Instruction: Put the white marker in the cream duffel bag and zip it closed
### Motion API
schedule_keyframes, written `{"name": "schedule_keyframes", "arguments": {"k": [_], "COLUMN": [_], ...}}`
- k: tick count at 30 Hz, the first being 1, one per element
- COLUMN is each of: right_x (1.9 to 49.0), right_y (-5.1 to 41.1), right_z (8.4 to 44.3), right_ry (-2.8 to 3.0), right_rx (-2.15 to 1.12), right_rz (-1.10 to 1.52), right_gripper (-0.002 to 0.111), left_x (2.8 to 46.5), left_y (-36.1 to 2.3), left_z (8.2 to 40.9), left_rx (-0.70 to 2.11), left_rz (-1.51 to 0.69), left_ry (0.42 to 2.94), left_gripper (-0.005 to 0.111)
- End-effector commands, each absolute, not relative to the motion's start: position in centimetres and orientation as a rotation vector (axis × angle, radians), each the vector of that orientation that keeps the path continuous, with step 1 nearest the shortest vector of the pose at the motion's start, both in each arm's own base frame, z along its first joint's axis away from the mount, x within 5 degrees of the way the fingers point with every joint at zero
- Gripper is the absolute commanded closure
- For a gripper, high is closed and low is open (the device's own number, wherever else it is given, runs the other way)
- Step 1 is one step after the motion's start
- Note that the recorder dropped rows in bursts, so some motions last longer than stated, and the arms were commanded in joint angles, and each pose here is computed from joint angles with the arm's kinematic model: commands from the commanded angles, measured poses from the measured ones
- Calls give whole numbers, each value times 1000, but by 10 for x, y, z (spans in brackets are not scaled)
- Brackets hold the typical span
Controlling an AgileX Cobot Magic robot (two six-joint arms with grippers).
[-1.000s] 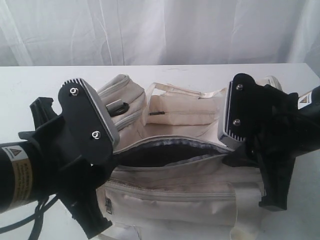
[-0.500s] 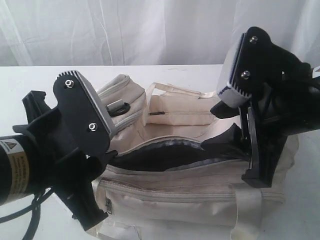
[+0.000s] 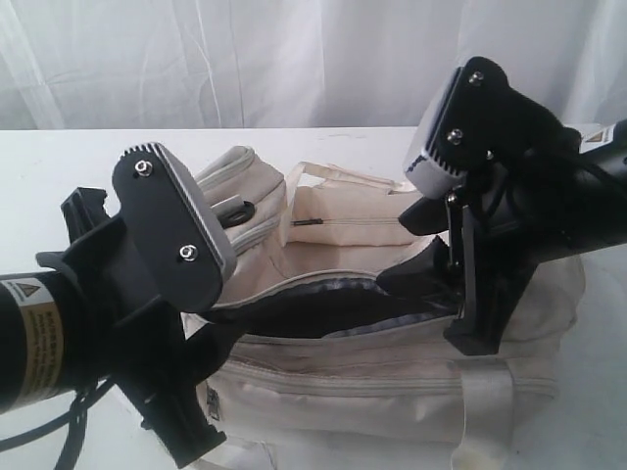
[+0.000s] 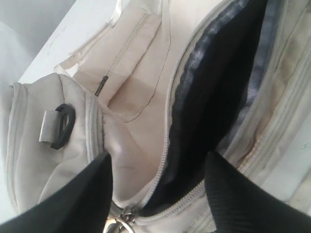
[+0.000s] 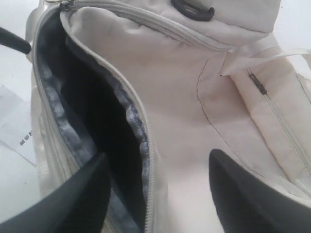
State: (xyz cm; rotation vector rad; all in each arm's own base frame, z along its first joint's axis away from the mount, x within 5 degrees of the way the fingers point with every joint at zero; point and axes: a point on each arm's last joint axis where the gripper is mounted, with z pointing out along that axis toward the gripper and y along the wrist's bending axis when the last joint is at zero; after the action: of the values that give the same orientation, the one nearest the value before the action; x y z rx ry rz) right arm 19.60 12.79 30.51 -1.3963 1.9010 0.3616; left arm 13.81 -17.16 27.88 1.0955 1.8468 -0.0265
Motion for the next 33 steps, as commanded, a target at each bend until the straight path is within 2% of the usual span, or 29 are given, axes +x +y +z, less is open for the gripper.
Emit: {"name": "schedule_keyframes", "arguments": {"k": [1,6,12,17,22,33], "right_x": [199,199,204,208,208,208], "right_y": [131,131,134,136,136,136], "right_z": [305,305,297,291,291,291], "right_ry": [1901,1879,1913,1935,1935,1935], "right_rx": [-1387,-1399,-1415,-1423,-1423,-1422], "right_rz": [400,400,417,427,427,426], "right_gripper": [52,52,52,52,52,53], "left_x": [138,134,133,122,111,107], "left_y": [-174,-181,-182,-190,-190,-194], "left_z": [285,288,288,288,282,276], "left_rx": [1084,1100,1104,1247,1280,1458], "left_rz": [-71,-175,-183,-164,-145,-68], "left_ry": [1824,1782,1775,1679,1757,1663], "left_gripper": [45,45,45,45,45,45]}}
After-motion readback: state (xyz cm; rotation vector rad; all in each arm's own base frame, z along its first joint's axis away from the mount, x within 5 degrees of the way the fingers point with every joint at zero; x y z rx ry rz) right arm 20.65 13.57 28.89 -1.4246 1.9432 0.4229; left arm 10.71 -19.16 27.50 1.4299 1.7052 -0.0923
